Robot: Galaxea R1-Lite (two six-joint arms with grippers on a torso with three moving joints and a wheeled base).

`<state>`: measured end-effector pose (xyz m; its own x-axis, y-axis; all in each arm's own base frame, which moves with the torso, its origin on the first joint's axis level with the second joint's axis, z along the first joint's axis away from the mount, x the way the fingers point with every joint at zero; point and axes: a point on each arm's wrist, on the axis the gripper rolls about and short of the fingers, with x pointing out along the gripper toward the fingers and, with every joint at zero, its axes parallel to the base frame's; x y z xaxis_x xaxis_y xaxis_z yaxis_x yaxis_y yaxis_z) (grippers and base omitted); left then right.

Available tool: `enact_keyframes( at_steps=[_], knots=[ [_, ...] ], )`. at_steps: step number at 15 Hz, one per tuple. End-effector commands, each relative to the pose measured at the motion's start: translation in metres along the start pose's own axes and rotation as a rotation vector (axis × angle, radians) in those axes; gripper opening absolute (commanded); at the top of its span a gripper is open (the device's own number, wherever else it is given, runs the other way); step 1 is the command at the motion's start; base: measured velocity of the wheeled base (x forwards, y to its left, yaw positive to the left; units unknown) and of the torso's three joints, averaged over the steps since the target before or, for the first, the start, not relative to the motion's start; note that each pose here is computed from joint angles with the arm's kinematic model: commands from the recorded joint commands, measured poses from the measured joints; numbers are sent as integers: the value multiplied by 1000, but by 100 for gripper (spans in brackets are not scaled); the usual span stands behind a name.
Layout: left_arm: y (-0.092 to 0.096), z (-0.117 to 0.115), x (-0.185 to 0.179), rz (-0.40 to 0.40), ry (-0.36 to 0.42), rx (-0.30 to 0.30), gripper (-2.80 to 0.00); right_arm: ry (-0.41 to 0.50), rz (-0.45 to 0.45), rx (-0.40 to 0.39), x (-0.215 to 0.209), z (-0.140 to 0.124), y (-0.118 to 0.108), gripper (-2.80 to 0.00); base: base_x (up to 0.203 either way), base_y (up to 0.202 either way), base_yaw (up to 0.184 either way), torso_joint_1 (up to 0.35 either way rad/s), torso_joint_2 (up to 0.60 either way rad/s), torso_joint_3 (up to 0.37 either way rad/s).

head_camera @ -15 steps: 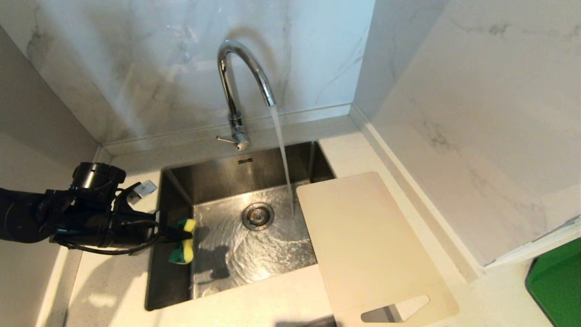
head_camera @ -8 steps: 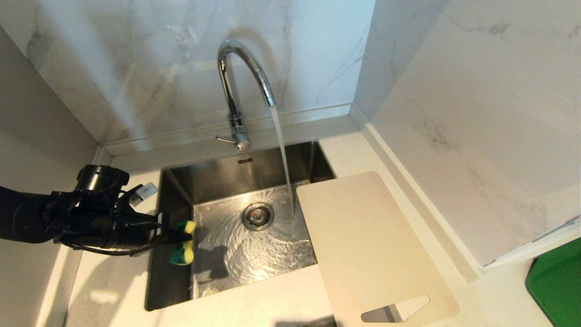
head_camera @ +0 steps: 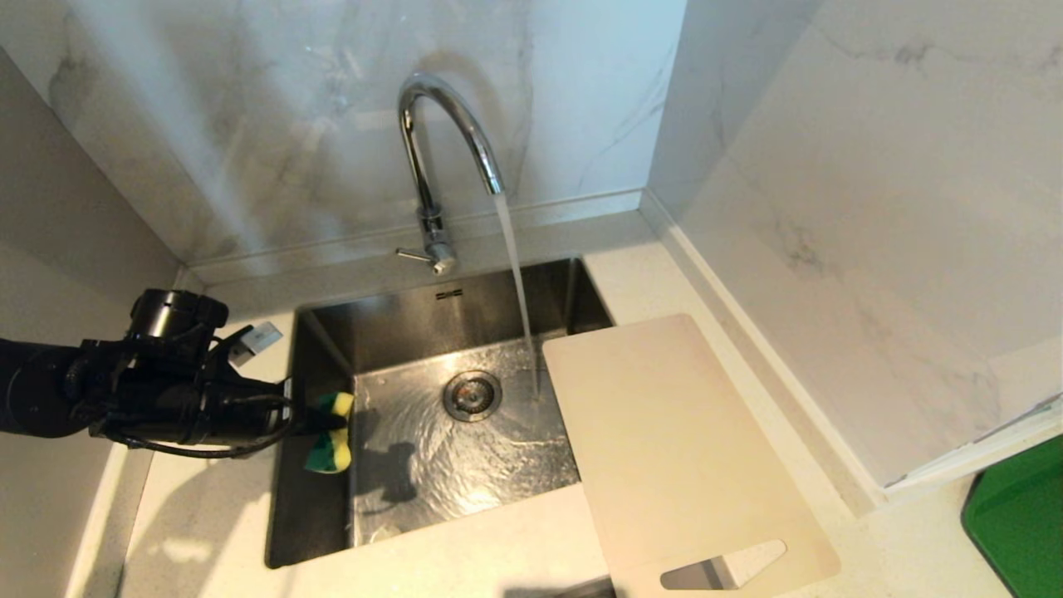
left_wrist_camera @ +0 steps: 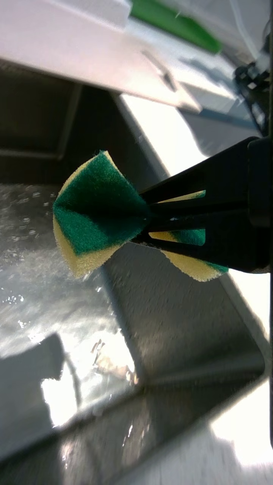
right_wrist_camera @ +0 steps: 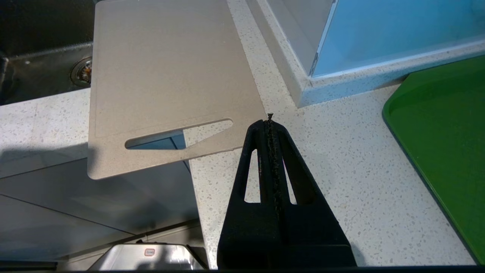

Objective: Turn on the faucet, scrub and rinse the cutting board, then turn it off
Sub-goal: Put down the cleaning cloth

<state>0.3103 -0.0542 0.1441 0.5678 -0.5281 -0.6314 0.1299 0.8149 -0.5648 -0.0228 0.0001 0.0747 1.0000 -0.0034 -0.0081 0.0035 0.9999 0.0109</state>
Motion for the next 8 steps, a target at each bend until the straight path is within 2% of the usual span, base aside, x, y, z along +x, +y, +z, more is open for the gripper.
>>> enact_keyframes(
  at_steps=[1, 3, 7, 8],
  knots=[
    [-5, 6, -6, 45, -25, 15, -280, 1, 0, 0, 0, 0, 0, -280, 0, 0, 0, 0, 0, 0],
    [-6, 6, -11, 130, 22, 104, -280, 1, 0, 0, 0, 0, 0, -280, 0, 0, 0, 0, 0, 0],
    [-1, 6, -18, 360, 76, 246, -280, 1, 0, 0, 0, 0, 0, -280, 0, 0, 0, 0, 0, 0],
    [4, 4, -20, 403, 94, 259, -280, 1, 0, 0, 0, 0, 0, -280, 0, 0, 0, 0, 0, 0]
  ],
)
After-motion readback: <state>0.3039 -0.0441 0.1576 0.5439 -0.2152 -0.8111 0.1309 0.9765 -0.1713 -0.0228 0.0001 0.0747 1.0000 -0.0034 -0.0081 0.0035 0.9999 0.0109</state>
